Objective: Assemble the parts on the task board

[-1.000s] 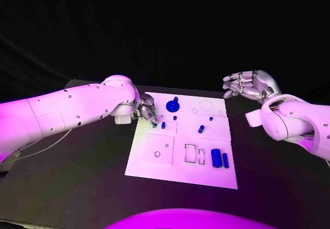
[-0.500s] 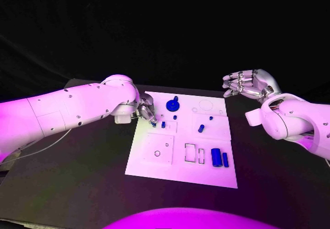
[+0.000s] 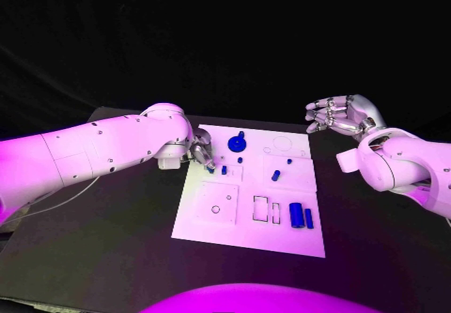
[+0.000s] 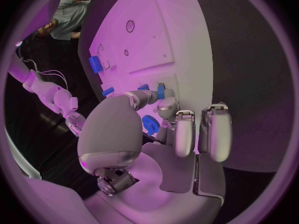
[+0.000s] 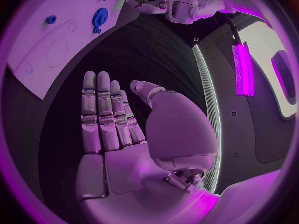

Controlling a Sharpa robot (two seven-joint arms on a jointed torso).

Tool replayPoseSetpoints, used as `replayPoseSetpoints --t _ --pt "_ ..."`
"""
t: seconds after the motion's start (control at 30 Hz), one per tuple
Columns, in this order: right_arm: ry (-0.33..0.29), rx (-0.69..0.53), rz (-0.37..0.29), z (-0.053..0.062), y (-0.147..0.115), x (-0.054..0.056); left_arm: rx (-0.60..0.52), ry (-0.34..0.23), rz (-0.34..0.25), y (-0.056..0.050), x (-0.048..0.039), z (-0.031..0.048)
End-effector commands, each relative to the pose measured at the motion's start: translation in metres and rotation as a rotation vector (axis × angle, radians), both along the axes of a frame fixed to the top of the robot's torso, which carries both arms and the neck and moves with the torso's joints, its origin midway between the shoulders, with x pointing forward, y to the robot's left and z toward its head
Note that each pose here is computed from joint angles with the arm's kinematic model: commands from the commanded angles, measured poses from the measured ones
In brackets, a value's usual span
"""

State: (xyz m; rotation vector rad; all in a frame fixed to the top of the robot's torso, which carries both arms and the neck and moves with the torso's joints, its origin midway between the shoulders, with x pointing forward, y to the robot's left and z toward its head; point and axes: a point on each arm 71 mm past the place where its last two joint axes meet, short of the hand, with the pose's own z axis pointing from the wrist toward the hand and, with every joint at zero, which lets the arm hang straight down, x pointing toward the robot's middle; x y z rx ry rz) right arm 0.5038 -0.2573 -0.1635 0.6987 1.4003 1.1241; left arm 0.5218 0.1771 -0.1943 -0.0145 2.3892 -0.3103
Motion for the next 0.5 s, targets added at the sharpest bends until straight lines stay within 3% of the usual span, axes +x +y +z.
replayPoseSetpoints --t 0.03,0.5 --pt "-0.003 0.001 0.009 0.0001 0.0014 -0.0004 0.017 0.006 -0.008 -0.0006 -0.0018 -0.004" --pt "-0.004 0.001 0.009 0.0001 0.0016 -0.0004 0.022 0.012 -0.025 -0.0021 -0.0044 -0.0054"
